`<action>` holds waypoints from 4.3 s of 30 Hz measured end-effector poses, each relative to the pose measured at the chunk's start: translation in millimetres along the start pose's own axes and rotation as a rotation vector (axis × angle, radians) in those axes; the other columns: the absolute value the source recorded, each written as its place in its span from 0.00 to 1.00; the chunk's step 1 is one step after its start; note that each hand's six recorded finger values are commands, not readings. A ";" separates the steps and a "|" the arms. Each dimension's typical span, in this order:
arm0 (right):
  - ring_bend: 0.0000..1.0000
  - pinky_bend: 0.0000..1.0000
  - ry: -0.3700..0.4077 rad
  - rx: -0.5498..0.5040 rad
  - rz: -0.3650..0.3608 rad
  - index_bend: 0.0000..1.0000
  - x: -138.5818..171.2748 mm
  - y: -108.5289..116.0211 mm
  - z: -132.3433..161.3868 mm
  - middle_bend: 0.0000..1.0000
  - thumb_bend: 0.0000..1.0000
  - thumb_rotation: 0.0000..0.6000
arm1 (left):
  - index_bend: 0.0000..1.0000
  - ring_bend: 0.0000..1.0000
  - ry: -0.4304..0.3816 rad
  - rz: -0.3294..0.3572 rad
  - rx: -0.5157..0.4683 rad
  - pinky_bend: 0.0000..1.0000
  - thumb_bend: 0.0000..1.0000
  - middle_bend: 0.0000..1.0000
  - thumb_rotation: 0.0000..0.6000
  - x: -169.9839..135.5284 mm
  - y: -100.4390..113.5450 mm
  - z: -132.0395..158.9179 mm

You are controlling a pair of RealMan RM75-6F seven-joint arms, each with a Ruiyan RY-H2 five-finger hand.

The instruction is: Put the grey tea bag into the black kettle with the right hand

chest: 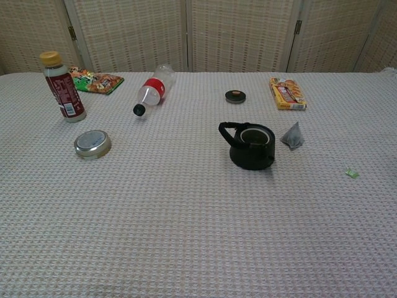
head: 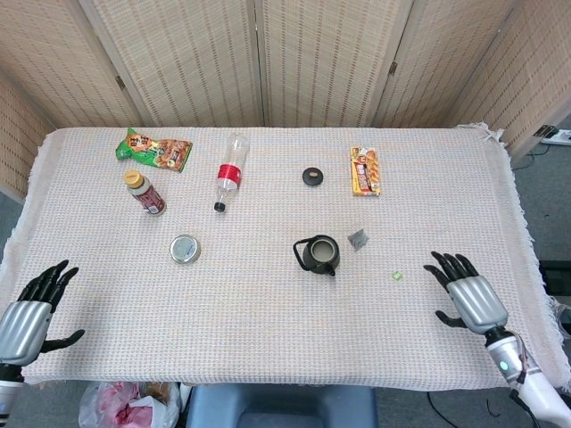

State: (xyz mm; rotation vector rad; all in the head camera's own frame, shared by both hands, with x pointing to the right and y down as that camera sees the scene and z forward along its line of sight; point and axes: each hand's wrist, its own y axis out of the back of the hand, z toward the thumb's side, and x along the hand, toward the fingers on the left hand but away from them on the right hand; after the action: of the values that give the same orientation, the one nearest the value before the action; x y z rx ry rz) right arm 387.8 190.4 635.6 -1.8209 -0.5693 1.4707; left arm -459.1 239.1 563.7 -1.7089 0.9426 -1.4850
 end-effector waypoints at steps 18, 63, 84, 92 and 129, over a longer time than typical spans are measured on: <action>0.00 0.00 0.148 0.230 -0.060 0.37 -80.4 -15.5 16.7 0.00 0.21 1.00 | 0.00 0.00 0.052 -0.012 0.015 0.16 0.19 0.00 1.00 2.2 -4.4 -8.3; 0.00 0.00 0.179 0.264 0.010 0.48 -117.6 -54.7 19.5 0.00 0.23 1.00 | 0.00 0.00 0.054 -0.044 0.012 0.16 0.19 0.00 1.00 14.3 -11.4 -10.3; 0.00 0.00 0.178 0.247 0.002 0.57 -121.5 -53.0 21.3 0.04 0.23 1.00 | 0.00 0.00 0.047 -0.047 0.006 0.16 0.19 0.00 1.00 16.9 -12.2 -11.1; 0.00 0.00 0.183 0.208 -0.064 0.57 -115.8 -33.8 22.8 0.04 0.23 1.00 | 0.00 0.00 0.043 -0.040 0.006 0.16 0.19 0.00 1.00 15.1 -10.7 -9.9; 0.00 0.00 0.259 0.084 -0.399 0.57 -94.1 139.0 110.8 0.05 0.23 1.00 | 0.00 0.00 0.025 -0.035 -0.009 0.16 0.19 0.00 1.00 8.5 -4.8 -8.5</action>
State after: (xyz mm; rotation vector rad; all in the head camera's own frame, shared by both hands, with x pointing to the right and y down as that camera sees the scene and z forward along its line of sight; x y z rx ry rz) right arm 243.9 61.0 580.8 -1.6793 -0.6819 0.9630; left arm -466.3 234.0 573.1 -1.7247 0.9387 -1.5302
